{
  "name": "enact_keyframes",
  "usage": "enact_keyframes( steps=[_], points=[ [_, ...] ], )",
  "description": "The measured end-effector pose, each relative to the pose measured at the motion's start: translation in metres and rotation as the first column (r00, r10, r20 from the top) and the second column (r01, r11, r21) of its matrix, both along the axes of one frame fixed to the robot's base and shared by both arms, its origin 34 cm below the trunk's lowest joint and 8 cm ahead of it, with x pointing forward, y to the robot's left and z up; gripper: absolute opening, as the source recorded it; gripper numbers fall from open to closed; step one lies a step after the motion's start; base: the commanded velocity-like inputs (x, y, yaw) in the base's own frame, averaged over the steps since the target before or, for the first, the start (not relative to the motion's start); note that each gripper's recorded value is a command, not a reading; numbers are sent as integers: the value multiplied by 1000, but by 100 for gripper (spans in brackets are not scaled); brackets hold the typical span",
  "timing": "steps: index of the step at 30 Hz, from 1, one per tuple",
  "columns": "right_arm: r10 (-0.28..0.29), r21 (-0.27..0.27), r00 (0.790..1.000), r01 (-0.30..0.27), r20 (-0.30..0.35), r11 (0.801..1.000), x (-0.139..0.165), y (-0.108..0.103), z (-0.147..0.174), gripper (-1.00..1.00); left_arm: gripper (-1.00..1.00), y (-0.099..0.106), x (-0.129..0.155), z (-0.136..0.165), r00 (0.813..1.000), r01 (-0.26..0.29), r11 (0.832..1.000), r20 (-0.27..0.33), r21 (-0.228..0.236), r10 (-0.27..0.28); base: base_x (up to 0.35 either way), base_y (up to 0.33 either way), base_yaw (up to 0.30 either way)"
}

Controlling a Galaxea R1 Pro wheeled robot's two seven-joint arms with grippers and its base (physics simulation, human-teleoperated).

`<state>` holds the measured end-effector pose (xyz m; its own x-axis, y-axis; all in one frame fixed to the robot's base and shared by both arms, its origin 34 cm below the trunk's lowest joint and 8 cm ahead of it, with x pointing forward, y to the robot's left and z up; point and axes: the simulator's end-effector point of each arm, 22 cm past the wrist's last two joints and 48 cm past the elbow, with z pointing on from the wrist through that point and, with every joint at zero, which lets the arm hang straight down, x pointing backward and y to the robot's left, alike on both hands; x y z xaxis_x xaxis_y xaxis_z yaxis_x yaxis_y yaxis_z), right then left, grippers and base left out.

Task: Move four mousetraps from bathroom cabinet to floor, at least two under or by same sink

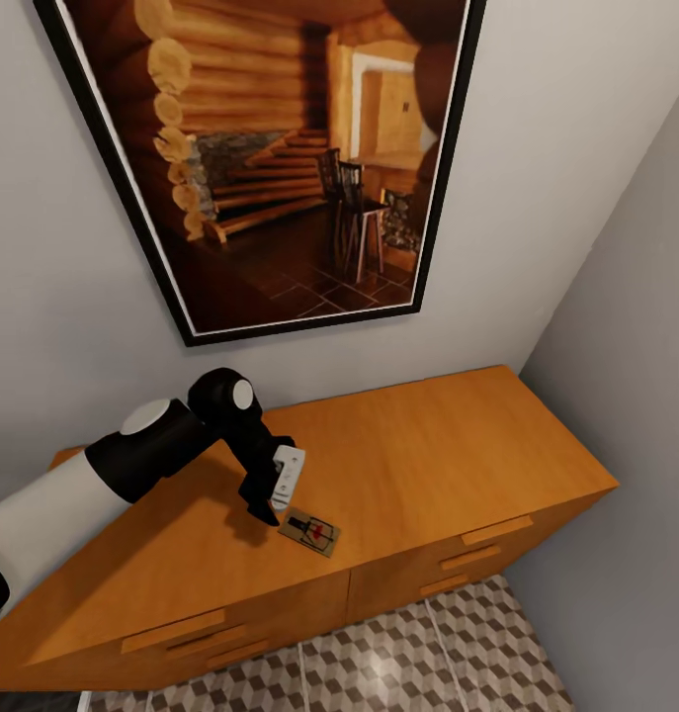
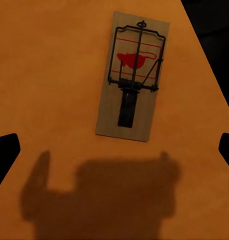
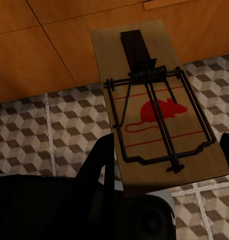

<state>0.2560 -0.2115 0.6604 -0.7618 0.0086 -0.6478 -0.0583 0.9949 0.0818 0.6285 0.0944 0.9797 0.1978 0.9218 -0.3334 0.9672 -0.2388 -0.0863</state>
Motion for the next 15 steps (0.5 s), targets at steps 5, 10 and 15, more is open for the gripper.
enact_keyframes(
  steps=[5,10,15],
  points=[
    [0,0,1000,0,0,1000,0,0,0,-100,100,0,0,0,1000,1,1000,0,1,-1,0,0,0],
    [0,0,1000,0,0,1000,0,0,0,-100,100,0,-1,0,1000,2,1000,0,1,-2,0,0,0],
    [0,0,1000,0,-1,1000,0,0,0,-100,100,-1,-1,0,1000,5,1000,2,0,-5,0,0,0]
  ],
)
